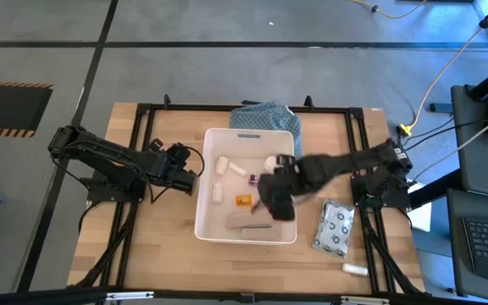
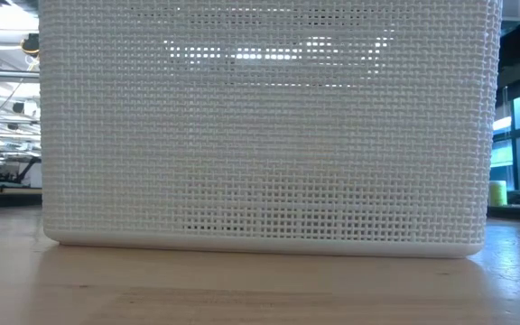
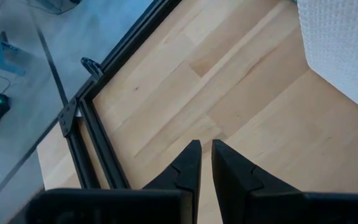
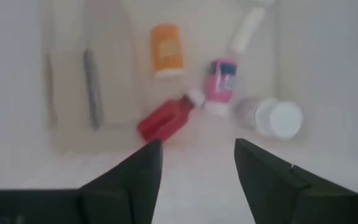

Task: Pick & place medical supplies in basket/bin
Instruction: Put the white rolled gauze into the white bin

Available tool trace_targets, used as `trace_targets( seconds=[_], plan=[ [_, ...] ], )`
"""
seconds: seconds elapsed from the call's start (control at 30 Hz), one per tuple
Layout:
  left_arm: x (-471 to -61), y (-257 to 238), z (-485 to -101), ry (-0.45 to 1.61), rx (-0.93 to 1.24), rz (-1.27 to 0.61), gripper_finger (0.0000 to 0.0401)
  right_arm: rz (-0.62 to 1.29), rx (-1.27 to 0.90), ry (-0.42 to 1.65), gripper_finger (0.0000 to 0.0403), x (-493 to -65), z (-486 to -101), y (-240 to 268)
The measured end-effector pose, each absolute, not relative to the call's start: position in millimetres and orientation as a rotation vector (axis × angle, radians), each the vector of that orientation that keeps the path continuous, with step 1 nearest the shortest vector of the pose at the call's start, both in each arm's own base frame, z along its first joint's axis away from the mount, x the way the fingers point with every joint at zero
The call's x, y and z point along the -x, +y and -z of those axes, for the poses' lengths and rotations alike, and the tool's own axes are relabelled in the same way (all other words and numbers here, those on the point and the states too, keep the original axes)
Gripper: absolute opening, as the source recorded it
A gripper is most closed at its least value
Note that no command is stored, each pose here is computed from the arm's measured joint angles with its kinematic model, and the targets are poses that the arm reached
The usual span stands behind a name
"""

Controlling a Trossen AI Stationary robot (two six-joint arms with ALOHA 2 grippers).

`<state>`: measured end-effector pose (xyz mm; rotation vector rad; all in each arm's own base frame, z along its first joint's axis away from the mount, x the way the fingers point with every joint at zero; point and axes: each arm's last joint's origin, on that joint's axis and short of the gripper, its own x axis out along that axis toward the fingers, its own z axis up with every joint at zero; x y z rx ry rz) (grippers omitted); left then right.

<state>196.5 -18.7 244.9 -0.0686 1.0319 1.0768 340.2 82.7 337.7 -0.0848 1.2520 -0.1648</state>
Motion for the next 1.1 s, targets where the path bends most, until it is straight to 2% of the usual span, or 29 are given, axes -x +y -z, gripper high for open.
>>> trace_targets(
  seconds=[0.1, 0.3, 0.43, 0.57, 0.73, 0.9, 1.1],
  plan=[
    [-197, -19, -245, 1.041, 0.052, -1.068, 0.0031, 0.203, 0.132, 1.246, 0.0201, -330, -338, 107],
    [-197, -18, -246, 1.012, 0.025, -1.084, 0.0029, 0.227, 0.203, 1.092, 0.0200, -309, -352, 145],
    [-197, -18, -246, 1.001, 0.024, -1.090, 0.0029, 0.242, 0.125, 1.084, 0.0200, -278, -366, 161],
    [-197, -18, -246, 1.003, 0.021, -1.088, 0.0029, 0.301, -0.015, 1.164, 0.0200, -242, -373, 173],
    [-197, -18, -246, 1.004, 0.019, -1.086, 0.0028, 0.216, -0.208, 1.240, 0.0200, -210, -376, 197],
    [-197, -18, -246, 0.999, 0.014, -1.089, 0.0027, 0.307, -0.326, 1.250, 0.0200, -191, -367, 219],
    [-197, -18, -246, 1.001, 0.013, -1.087, 0.0028, 0.460, -0.289, 1.376, 0.0200, -171, -312, 234]
  ],
)
